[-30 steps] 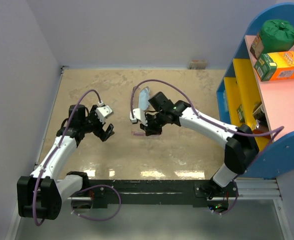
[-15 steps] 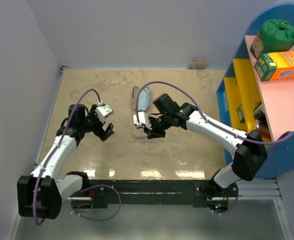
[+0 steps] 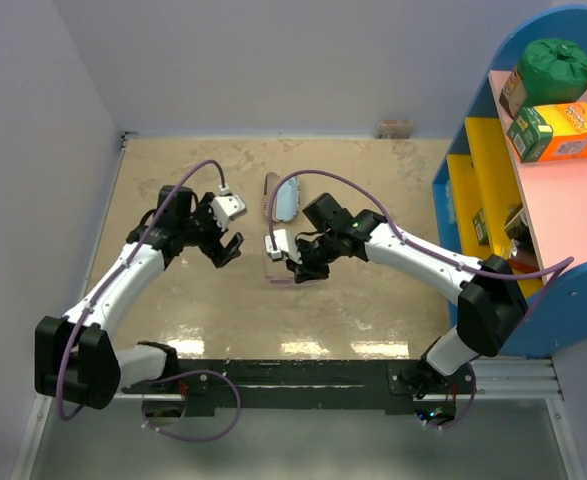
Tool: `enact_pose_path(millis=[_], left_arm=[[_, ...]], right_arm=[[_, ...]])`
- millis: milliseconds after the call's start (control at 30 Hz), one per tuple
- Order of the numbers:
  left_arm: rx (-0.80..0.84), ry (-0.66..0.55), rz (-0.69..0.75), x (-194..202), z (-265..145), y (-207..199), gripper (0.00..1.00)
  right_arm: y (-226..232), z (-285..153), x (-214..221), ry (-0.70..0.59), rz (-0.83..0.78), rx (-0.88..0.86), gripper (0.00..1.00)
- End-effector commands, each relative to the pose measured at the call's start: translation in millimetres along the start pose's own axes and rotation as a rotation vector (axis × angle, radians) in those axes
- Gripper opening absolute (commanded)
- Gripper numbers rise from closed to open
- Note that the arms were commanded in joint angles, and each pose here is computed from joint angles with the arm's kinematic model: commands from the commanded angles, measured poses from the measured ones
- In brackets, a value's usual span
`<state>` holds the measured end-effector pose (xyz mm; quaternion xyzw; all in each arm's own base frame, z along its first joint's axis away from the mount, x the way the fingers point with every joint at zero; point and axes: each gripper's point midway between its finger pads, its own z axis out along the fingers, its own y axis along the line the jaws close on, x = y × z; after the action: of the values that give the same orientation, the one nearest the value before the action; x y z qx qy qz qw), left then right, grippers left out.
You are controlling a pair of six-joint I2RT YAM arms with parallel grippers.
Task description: Organize the sunglasses
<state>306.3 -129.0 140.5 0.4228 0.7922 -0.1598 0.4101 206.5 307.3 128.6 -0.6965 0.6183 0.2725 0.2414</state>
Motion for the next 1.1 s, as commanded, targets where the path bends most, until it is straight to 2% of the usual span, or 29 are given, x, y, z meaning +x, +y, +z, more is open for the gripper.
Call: enact_pose_path(millis=[0,533,700,733,933,1067], left_arm=[[-0.007,0.022,0.052,-15,8,-4,1.00],[0.186,0.041,0.049,-42,21,-33,1.00],[0.142,0.039,0.059,-55,24,-18,1.00],[0.126,0.020,0.067,-71,20,-11,1.00],[0.102,-0.020,-0.011,-101,32,5,1.00],[0.141,0.036,-0.051,-93,54,3,1.00]], right_arm=[[-8,-6,-10,-0.038,-0.045,0.046,0.00],[-1,-11,-21,-0.082,-0.062,0.028,0.00],[8,-10,-17,-0.081,-0.095,-0.018,0.00],[11,-11,-18,-0.085,-0.100,-0.031,0.00],[21,-12,-18,-0.105,-0.179,-0.065,0.00],[25,-15,-17,-0.117,-0.207,-0.055,0.00]])
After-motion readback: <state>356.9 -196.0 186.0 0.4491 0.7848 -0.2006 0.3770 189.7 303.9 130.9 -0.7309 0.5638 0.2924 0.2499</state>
